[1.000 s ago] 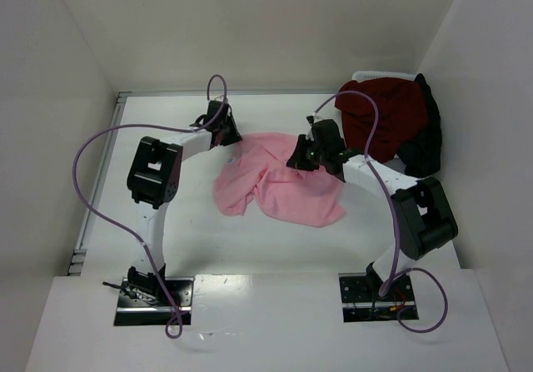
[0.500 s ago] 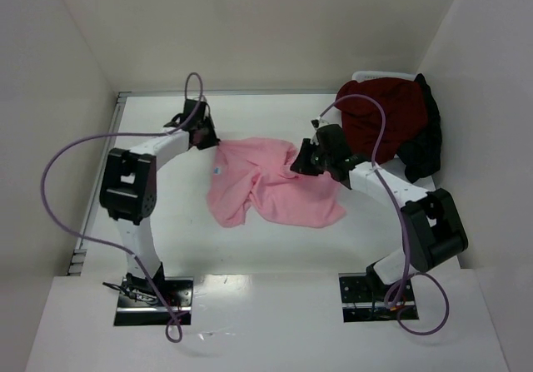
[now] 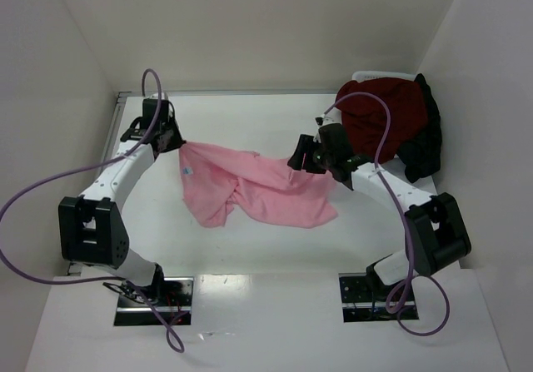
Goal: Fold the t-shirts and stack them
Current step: Flatten out the tshirt
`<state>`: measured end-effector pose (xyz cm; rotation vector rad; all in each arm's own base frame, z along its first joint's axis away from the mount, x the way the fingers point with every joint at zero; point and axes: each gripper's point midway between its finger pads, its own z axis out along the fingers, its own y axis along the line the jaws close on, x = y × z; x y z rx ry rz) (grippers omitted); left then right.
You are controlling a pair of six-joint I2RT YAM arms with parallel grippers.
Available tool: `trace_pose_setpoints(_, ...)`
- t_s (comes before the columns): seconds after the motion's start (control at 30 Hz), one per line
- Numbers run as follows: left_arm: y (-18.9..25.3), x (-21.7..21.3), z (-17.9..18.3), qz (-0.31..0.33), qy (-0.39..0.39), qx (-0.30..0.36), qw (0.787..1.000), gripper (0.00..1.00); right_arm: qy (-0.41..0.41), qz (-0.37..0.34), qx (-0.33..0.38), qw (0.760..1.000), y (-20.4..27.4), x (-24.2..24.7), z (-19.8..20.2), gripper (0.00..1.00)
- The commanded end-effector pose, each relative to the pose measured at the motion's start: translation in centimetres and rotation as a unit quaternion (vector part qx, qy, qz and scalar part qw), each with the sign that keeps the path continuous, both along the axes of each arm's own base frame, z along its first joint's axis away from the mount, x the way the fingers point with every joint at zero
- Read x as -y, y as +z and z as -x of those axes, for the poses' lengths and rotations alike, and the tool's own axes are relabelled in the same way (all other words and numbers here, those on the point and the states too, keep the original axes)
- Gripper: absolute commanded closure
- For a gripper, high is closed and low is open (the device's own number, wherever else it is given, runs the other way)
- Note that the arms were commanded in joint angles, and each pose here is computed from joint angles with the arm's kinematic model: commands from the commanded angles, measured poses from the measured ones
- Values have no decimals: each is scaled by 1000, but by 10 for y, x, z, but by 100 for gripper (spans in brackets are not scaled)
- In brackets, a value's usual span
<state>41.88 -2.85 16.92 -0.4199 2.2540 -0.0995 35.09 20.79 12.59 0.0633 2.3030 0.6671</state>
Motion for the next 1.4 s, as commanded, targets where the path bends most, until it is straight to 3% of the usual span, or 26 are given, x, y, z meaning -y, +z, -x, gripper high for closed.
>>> trace_pose_setpoints(0.0,0,-27,19,-21,28,-16,999,100,-9,-1,29,1000,17,0,-12,34)
trace_pose_setpoints(0.03,-3,-27,21,-18,31,-20,999,100,-13,-1,35,999,18,1,-15,27)
trace_pose_setpoints(0.07,0,-31,23,-14,33,-19,999,100,-17,1,37,999,19,1,-19,13)
trace_pose_setpoints(0.17,1,-34,29,-14,38,-25,999,98,-33,5,41,999,22,1,-31,6)
trace_pose_setpoints(0.23,11,-28,30,-1,25,-11,1000,86,-37,13,34,999,16,3,-31,5)
trace_pose_setpoints(0.3,16,-21,38,12,10,-3,1000,63,-42,22,24,999,5,5,-33,4)
trace_pose_setpoints(0.33,19,-15,39,24,-3,5,1000,32,-42,24,19,999,1,6,-30,4)
trace_pose_setpoints(0.37,22,-13,40,25,-13,13,1000,19,-46,30,15,998,-5,7,-32,4)
trace_pose_setpoints(0.47,49,3,33,39,-64,54,996,0,-58,45,7,997,-16,12,-34,4)
trace_pose_setpoints(0.63,58,45,4,91,-172,89,977,0,-63,46,-10,997,-26,12,-32,4)
trace_pose_setpoints(0.73,30,68,-21,90,-190,60,976,0,-63,46,-10,997,-26,12,-32,4)
trace_pose_setpoints(0.97,-45,73,-64,64,-145,-3,987,0,-72,43,1,996,-17,18,-33,2)
trace_pose_setpoints(1.37,-98,63,-88,29,-110,-46,992,0,-64,40,-15,997,-27,15,-37,2)
